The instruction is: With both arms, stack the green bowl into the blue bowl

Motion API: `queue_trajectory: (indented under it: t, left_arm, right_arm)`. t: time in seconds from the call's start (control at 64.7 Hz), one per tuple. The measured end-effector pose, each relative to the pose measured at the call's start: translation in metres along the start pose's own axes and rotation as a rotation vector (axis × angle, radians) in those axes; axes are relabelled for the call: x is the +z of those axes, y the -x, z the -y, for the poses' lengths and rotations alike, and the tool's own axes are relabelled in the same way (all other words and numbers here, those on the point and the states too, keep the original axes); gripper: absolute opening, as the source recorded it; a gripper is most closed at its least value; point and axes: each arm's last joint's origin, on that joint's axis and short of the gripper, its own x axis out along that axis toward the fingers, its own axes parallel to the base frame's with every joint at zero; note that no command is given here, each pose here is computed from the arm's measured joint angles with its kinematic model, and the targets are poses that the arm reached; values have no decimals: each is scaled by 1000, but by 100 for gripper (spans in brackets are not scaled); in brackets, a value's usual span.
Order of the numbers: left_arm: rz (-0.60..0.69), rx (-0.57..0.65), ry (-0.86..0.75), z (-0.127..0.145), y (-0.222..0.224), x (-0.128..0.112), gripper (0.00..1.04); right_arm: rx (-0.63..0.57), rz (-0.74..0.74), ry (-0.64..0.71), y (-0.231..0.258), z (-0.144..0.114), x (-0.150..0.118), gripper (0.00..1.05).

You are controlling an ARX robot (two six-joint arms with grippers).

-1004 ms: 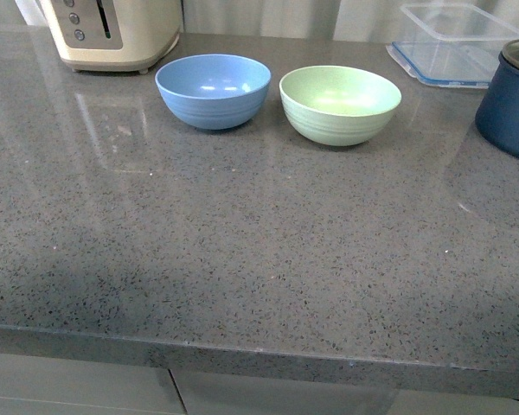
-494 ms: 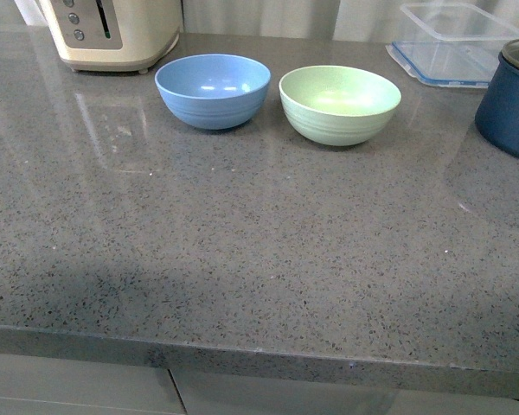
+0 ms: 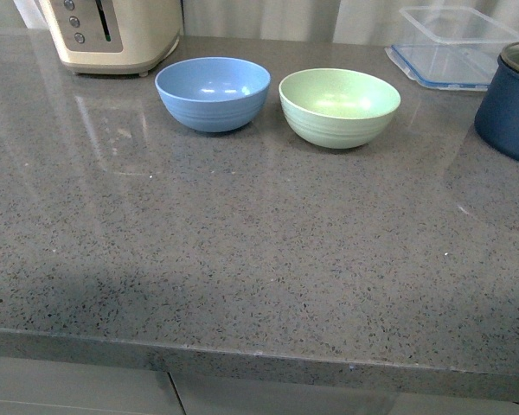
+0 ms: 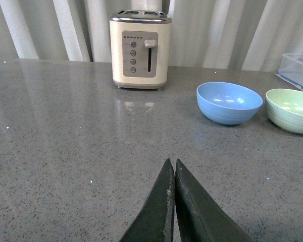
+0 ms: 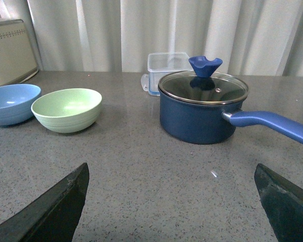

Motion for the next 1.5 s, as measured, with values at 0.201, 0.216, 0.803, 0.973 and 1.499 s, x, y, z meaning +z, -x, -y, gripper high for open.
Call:
queue_trajectory:
  t: [0.201,0.216,0.803,0.973,1.499]
  left_arm:
    - [-1,0,0,0,4,0,4]
    - [0,0,0,0,4,0,4]
    - [-7,0,0,0,16,-3,35]
    - [-7,0,0,0,16,-3,68]
    - [-6,-1,-2,0,16,-3,98]
  right_arm:
    - [0,0,0,0,0,0,95]
    - [0,0,0,0,0,0,95]
    - [0,0,0,0,0,0,95]
    - [-158,-596,-4,-9,2,10,95]
    - [14,-780,67,-179,-42,86,95]
